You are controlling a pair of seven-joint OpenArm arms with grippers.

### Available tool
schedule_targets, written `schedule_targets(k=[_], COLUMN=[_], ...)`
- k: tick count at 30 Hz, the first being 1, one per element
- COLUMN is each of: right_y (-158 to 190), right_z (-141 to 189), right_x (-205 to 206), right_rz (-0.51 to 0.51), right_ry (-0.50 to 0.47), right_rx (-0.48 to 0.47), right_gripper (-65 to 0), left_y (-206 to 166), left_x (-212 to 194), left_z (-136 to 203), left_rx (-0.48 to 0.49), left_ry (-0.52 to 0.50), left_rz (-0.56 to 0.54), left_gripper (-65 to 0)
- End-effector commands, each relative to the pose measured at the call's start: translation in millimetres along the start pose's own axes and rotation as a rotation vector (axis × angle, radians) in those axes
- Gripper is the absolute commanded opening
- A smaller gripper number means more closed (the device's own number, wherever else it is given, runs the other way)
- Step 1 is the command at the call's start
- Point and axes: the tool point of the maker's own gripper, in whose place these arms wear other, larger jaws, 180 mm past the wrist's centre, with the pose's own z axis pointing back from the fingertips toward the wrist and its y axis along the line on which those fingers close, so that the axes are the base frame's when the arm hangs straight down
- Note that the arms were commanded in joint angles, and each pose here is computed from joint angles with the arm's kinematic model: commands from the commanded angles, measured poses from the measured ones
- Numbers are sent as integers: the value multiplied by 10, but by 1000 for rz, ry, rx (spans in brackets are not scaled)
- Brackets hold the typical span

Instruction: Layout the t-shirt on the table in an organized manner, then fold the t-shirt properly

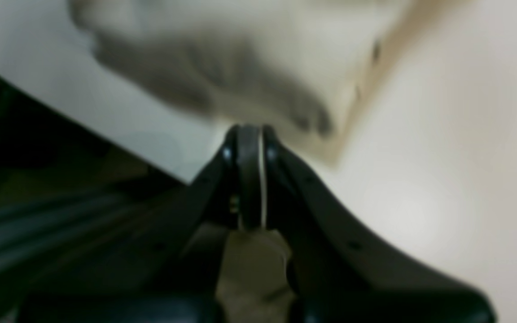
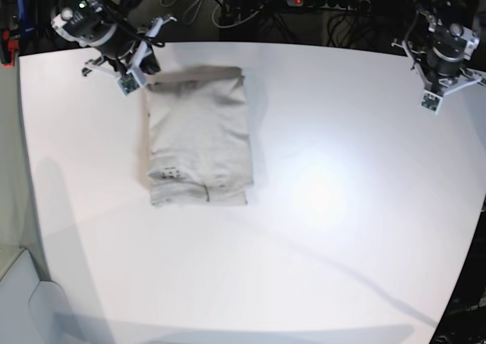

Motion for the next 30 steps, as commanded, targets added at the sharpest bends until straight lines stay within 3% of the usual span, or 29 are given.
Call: schedule_targets(k=[1, 8, 12, 17, 30], right_y=[-56, -383, -528, -691, -604], right_z=[54, 313, 391, 393, 131], right_x=[21, -389, -723, -1217, -2366], right_rz=[0, -84, -145, -272, -597], right_ry=[-23, -12, 52, 102, 128], right_rx=[-13, -123, -167, -209, -195], right_gripper=[-650, -650, -650, -650, -650], left_y=[-21, -456, -773, -1274, -1945], left_x=[29, 72, 53, 19, -411], left_z=[35, 76, 124, 231, 222], left_rx=[0, -132, -226, -366, -553], left_ry=[-17, -62, -74, -70, 52], left_rz=[0, 90, 148, 98, 85], left_gripper=[-649, -649, -649, -649, -649])
